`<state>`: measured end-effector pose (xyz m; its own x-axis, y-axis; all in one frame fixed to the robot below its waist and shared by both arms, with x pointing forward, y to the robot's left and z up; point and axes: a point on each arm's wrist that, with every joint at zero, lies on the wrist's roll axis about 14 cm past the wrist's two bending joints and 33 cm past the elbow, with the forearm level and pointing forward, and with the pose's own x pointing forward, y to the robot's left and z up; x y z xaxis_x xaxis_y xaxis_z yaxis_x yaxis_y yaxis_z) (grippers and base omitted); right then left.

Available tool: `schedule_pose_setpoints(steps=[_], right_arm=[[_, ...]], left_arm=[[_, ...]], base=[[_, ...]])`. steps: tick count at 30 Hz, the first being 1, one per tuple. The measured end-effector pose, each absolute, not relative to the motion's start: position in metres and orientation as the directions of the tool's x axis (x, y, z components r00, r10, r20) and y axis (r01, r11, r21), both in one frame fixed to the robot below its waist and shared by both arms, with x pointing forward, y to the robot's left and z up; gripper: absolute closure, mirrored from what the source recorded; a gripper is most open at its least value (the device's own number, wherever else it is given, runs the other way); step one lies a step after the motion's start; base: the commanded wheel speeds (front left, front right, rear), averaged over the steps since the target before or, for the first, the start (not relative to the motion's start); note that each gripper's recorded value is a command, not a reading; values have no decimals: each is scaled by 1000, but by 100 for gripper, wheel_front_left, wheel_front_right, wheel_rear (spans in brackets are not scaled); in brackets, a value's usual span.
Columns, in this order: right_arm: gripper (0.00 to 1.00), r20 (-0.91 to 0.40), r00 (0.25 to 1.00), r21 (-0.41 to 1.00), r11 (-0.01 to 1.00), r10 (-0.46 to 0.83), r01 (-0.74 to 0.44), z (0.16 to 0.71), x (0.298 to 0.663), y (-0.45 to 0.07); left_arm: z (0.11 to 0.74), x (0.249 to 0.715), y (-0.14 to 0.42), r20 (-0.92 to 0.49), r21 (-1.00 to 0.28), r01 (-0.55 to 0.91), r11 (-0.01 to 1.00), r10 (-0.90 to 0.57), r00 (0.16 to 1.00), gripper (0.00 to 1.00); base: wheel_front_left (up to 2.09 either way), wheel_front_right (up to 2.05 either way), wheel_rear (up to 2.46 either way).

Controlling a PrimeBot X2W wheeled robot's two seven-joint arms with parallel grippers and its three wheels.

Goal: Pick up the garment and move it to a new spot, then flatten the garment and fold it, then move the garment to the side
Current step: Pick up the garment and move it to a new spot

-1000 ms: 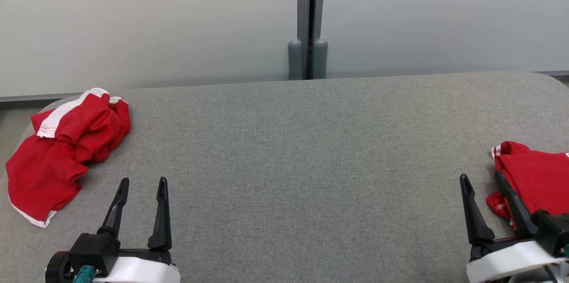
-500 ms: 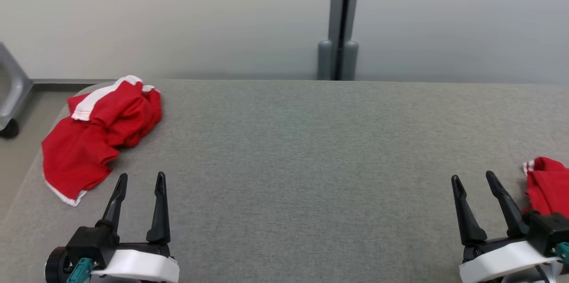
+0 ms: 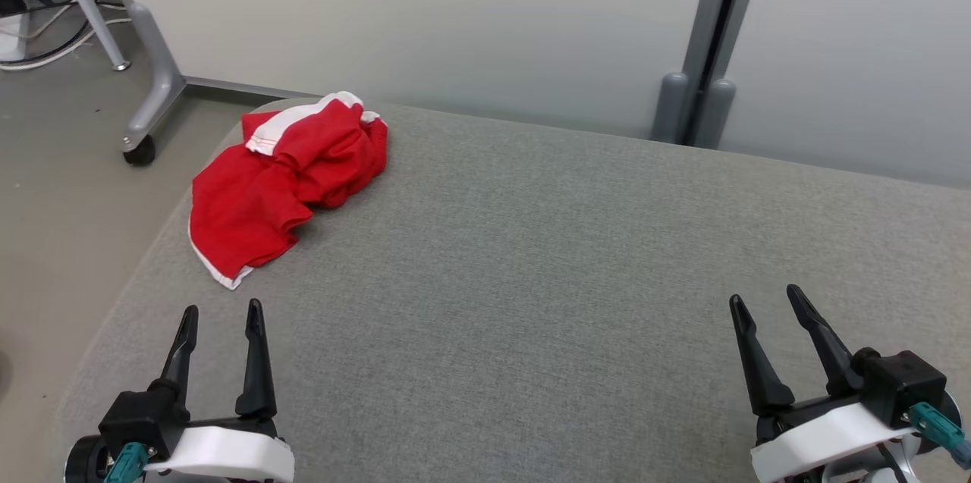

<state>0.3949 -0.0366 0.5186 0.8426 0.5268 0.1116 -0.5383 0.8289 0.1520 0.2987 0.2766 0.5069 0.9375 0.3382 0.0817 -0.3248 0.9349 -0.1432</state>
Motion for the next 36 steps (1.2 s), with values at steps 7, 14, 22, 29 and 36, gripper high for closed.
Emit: schedule_pose_setpoints(steps=[7,14,22,29,36], right_arm=[[0,112,803,153,788,586,-597,518,397,-11],[0,109,790,155,775,604,-613,517,396,-4],[0,127,809,151,795,573,-587,521,406,-14],[0,176,816,126,809,551,-574,535,419,-24],[0,222,822,100,826,525,-555,547,438,-38]], left_arm=[[502,282,294,63,-143,-395,907,407,911,0],[498,277,299,50,-148,-413,899,424,904,0],[505,311,311,-4,-136,-362,922,365,931,0],[522,368,326,-118,-92,-295,951,283,952,0],[533,431,350,-215,-42,-252,967,238,947,0]], base=[[0,0,0],[0,0,0],[0,0,0],[0,0,0],[0,0,0]])
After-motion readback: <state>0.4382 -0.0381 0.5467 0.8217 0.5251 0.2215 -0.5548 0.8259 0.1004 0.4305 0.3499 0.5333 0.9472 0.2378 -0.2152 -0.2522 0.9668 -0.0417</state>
